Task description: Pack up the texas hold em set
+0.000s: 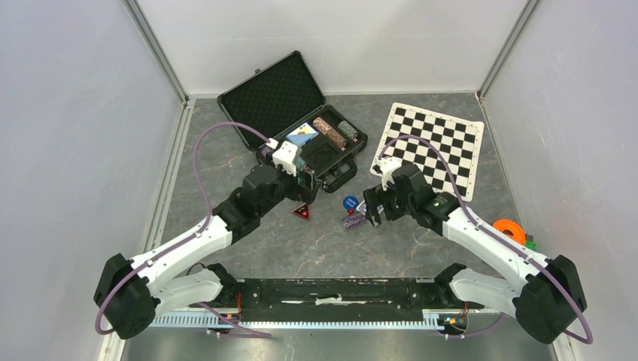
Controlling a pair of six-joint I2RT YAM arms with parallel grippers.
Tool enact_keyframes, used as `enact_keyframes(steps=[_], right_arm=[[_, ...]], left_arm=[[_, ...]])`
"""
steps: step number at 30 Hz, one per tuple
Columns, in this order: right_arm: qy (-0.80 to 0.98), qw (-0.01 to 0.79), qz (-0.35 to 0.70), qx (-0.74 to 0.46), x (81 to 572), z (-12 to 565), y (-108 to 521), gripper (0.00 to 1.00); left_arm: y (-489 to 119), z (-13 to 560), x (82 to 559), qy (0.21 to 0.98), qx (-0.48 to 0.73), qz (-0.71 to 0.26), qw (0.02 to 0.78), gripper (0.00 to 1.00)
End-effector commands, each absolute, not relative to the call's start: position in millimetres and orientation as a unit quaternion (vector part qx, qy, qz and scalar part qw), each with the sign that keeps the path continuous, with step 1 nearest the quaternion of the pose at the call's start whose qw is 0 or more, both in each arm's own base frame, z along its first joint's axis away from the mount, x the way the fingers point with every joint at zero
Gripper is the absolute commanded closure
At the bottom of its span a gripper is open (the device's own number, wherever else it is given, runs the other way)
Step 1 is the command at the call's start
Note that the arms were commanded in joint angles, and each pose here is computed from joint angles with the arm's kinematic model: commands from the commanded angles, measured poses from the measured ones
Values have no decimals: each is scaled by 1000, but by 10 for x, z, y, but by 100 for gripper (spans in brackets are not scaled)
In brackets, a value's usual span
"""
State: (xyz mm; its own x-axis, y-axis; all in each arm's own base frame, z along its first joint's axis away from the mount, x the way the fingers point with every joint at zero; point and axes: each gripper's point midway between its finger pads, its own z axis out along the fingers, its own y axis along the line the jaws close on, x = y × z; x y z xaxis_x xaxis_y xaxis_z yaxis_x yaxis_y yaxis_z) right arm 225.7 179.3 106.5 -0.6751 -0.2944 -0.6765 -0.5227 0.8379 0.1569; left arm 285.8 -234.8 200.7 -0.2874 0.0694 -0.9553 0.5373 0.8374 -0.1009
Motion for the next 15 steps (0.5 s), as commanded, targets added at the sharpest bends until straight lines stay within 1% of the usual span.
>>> enact_keyframes(steps=[1,4,7,11,13,15], right_arm=[[904,376,114,-166,2439,1092,1576,2],[905,396,88,-127,2485,1140,1439,2],[907,413,39,-71,2503,1160,1187,2],[898,439,15,-15,2469,1161,961,2],[895,446,13,2,2439,1144,892,2],[894,448,13,5,2417,1136,865,2]], left_arm=[[-2459,1923,2598,795,144,-296,509,0],[-2624,1913,2495,791,144,-362,471,0],[-2835,1856,2385,781,213,-388,440,1],[-2942,1547,2364,826,240,-334,386,4],[-3034,1465,2312,830,263,-326,368,6],[-3128,1444,2267,824,290,-314,371,9]])
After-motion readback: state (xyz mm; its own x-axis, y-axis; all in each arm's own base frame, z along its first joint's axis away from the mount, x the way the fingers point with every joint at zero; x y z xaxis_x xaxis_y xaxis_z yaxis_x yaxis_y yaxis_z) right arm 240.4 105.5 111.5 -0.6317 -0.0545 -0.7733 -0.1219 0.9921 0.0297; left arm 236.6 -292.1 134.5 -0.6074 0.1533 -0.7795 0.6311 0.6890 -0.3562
